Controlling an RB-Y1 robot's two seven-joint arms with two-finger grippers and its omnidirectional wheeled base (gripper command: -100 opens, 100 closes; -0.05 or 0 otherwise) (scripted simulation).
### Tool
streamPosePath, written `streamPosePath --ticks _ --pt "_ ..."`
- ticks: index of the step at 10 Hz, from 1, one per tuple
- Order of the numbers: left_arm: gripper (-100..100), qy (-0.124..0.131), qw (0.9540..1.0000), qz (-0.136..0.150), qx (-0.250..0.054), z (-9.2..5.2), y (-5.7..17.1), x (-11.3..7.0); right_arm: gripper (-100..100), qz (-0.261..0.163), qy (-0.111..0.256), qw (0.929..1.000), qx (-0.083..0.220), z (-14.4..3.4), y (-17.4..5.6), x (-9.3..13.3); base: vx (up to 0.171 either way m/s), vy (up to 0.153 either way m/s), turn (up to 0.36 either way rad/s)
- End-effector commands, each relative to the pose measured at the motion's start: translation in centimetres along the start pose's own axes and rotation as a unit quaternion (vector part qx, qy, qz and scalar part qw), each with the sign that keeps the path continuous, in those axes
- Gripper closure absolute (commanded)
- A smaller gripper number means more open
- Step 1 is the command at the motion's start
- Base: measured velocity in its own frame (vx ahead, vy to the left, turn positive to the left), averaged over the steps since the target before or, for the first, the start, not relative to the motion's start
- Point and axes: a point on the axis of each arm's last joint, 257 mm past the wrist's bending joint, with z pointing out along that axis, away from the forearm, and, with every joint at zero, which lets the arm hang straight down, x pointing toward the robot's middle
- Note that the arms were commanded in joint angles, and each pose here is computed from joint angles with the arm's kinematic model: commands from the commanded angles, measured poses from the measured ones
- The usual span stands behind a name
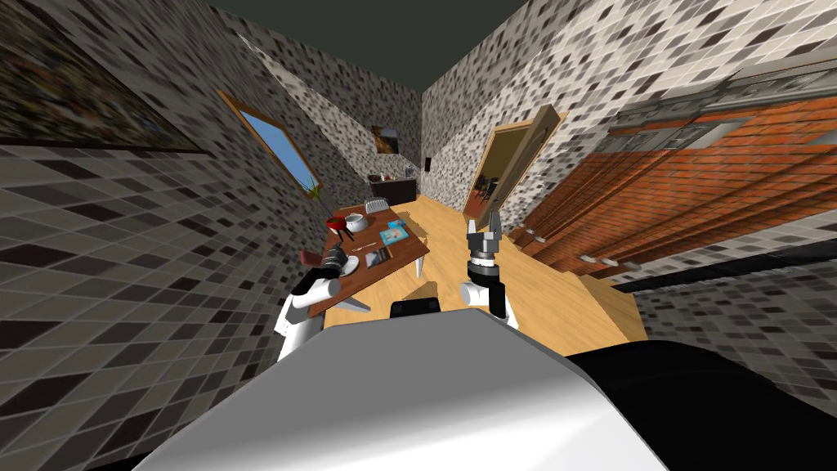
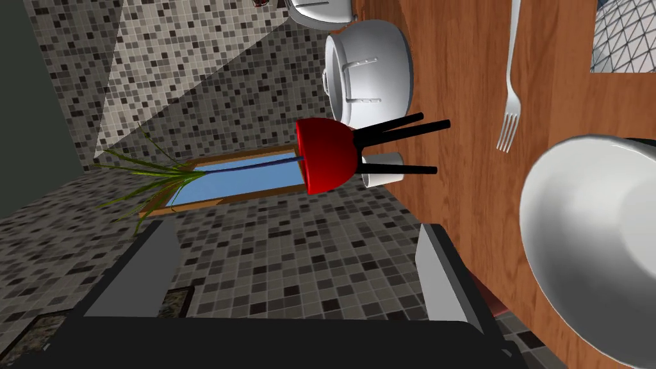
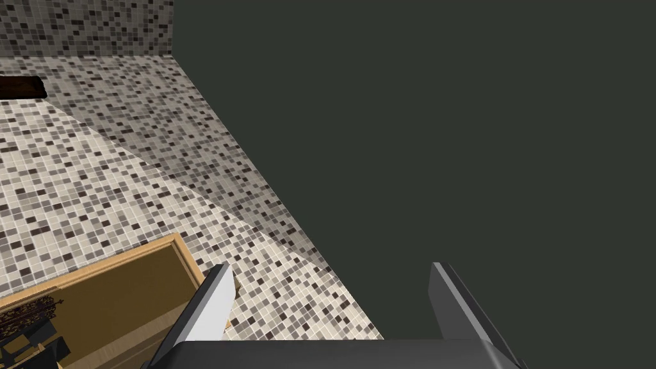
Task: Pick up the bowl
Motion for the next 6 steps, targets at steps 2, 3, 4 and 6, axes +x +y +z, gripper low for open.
streamPosePath --ticks 2,3,4,6 --pt "-100 -0.006 0.9992 -0.002 -0.04 0.6 1.9 -1.0 0 0.0 0.0 1.0 0.0 0.0 0.0 0.0 0.004 -0.014 -0.066" --pt "-100 -0.013 0.9983 -0.004 -0.056 1.0 2.8 -2.0 0 0.0 0.0 1.0 0.0 0.0 0.0 0.0 0.0 -0.011 -0.093" --pt "-100 -0.012 0.9975 -0.004 -0.07 0.9 3.5 -1.9 0 0.0 0.0 1.0 0.0 0.0 0.0 0.0 0.001 -0.007 -0.051" --pt "-100 -0.018 0.9948 -0.007 -0.1 1.2 5.0 -2.9 0 0.0 0.0 1.0 0.0 0.0 0.0 0.0 0.004 -0.005 -0.064"
